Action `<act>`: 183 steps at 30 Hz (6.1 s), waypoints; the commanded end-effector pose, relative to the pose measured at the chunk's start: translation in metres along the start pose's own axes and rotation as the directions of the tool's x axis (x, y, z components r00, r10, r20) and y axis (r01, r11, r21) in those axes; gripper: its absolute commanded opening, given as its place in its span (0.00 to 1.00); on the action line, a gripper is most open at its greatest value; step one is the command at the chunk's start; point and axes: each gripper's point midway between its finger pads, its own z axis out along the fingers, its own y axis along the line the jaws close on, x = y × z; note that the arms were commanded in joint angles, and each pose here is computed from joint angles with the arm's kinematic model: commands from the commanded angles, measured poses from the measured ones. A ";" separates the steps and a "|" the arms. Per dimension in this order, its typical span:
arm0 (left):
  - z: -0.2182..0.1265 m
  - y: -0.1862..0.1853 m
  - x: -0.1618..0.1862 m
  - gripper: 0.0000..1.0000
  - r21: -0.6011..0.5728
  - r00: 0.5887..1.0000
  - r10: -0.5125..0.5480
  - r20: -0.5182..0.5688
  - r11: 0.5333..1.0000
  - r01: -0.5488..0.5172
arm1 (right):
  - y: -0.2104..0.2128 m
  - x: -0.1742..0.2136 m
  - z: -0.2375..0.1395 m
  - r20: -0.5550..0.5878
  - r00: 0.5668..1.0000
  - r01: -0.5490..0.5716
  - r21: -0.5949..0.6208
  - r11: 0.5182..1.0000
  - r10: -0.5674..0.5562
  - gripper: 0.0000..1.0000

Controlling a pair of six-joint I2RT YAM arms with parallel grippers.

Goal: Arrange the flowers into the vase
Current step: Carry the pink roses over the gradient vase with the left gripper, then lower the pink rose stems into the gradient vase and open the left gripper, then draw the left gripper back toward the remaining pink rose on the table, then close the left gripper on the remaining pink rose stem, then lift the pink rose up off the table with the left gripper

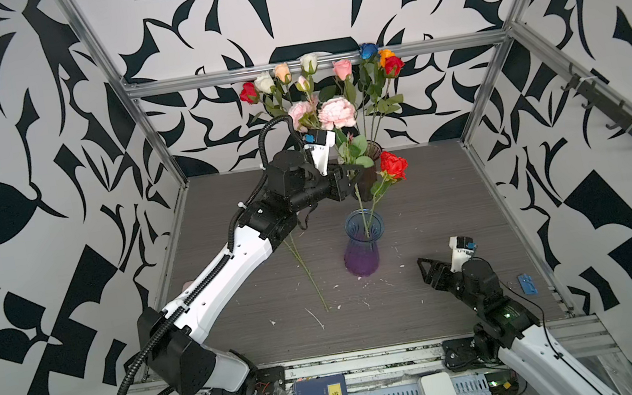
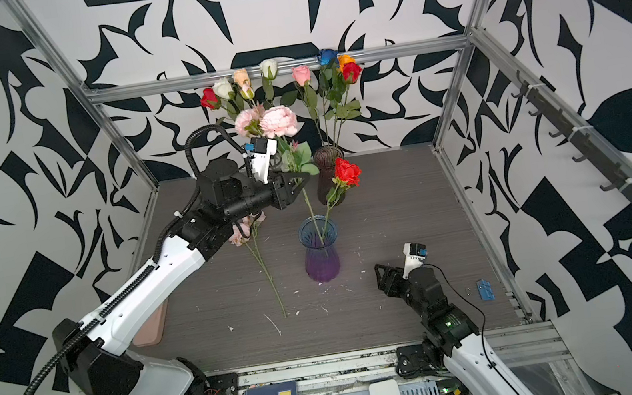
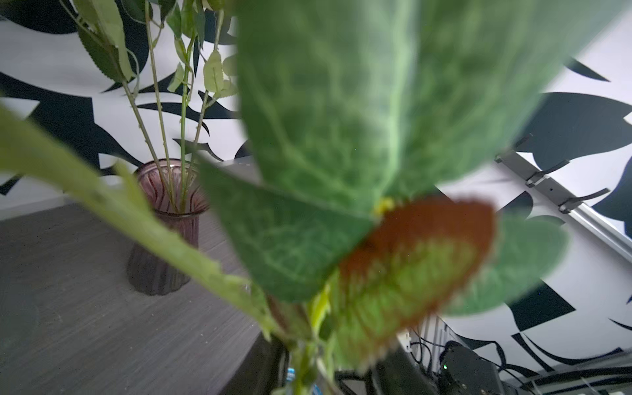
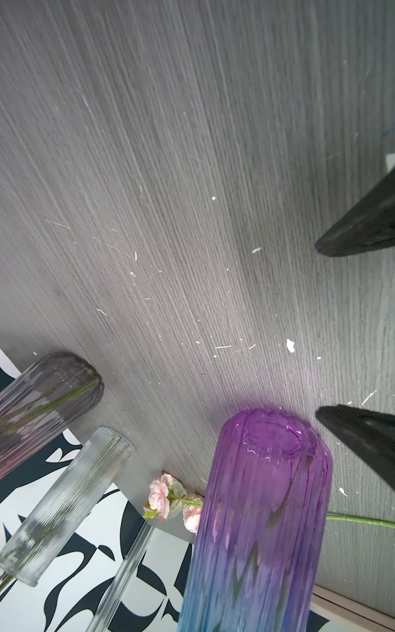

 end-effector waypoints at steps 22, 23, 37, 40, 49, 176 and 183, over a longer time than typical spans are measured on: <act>0.016 0.006 0.026 0.41 -0.024 0.997 -0.006 -0.073 1.000 0.005 | -0.006 0.005 0.000 -0.018 1.000 0.001 0.028 1.000 0.000 0.72; 0.017 0.007 0.029 0.41 -0.026 0.997 -0.014 -0.078 1.000 0.012 | -0.006 0.005 0.000 -0.017 1.000 -0.001 0.028 1.000 0.001 0.72; 0.022 0.019 0.061 0.64 -0.028 0.966 -0.002 -0.259 1.000 -0.005 | -0.006 0.005 0.000 -0.017 1.000 0.000 0.027 1.000 0.000 0.73; 0.011 0.023 0.059 0.65 -0.030 0.964 -0.004 -0.266 1.000 -0.004 | -0.006 0.005 0.001 -0.019 1.000 0.000 0.027 1.000 0.001 0.73; -0.034 0.055 0.039 0.61 -0.112 0.984 -0.055 -0.169 0.993 0.036 | -0.005 0.005 0.001 -0.019 1.000 0.002 0.026 1.000 -0.001 0.73; -0.165 0.099 -0.028 0.00 -0.163 0.885 -0.375 0.276 0.889 0.427 | 0.002 0.010 0.003 -0.046 0.999 0.013 -0.016 1.000 -0.013 0.73; -0.149 0.040 -0.078 0.00 -0.062 0.904 -0.255 0.344 0.954 0.293 | 0.003 0.012 0.006 -0.069 0.997 0.016 -0.018 1.000 -0.017 0.73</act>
